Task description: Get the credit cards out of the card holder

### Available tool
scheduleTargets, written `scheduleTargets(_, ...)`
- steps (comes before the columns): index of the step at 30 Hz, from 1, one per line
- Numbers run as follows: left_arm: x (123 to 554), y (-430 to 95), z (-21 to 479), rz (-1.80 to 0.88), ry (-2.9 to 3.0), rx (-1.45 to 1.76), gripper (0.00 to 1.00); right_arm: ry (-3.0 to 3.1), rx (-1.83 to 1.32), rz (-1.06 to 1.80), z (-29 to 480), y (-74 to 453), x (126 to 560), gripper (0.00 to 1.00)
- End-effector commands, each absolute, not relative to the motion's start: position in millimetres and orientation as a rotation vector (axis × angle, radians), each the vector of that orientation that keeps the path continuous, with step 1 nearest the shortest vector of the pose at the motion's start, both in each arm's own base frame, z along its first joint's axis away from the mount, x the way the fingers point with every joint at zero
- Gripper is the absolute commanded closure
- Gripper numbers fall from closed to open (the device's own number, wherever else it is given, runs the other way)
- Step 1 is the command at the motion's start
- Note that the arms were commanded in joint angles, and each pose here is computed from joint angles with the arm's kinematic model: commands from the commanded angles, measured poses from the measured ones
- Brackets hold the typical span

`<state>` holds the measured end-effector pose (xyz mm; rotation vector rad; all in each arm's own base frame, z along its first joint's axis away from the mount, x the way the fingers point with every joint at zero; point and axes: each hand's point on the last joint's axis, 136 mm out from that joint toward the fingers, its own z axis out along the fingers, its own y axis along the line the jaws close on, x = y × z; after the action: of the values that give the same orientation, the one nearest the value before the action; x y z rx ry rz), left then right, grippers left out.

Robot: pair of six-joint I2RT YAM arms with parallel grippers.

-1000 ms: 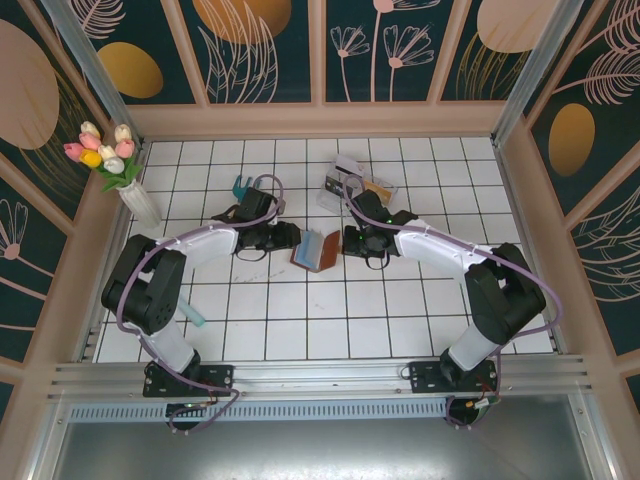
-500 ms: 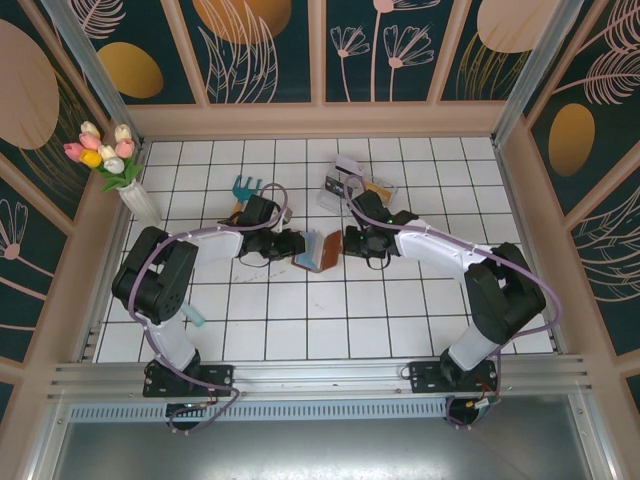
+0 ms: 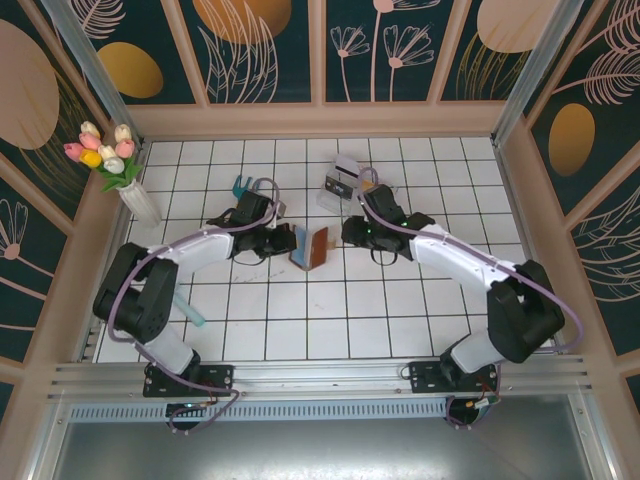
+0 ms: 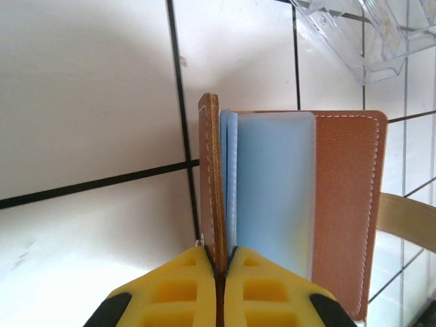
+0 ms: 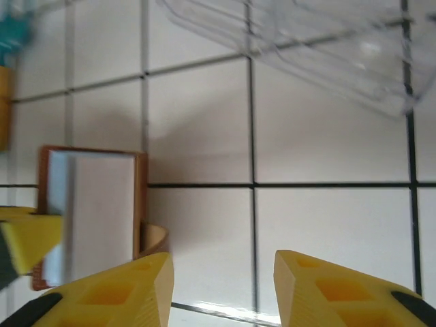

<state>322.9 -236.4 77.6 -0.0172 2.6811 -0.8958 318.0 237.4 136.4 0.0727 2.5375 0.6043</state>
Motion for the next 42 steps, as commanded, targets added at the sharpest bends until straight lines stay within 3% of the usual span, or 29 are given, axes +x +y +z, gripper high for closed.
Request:
scheduleTargets(1, 326, -206, 91, -0.613, 2.711, 0.025, 0.99, 2.389, 0.059, 0.801, 179, 261, 333, 0.55)
scheduleTargets(8, 322, -178, 81, -0.27, 2.795, 0.055, 0.99, 2.384, 0.017, 1.105, 180, 314, 334, 0.59)
scheduleTargets(11, 316, -184, 75, -0.19, 2.819, 0.11, 1.0, 2.403, 0.061, 1.162, 174, 328, 335, 0.69)
scheduleTargets(18, 306, -201, 77, -0.196, 2.827, 0.135, 1.0, 2.514, 0.238, 1.161, 138, 336, 338, 0.79)
scheduleTargets(29, 303, -217, 66, -0.328, 2.823, 0.111, 0.97, 2.67, 0.17, 1.308, 94, 374, 324, 0.78)
scheduleTargets(42, 299, -225, 64, -0.42, 2.813, 0.106, 0.75, 2.753, 0.137, 1.138, 67, 361, 322, 0.75)
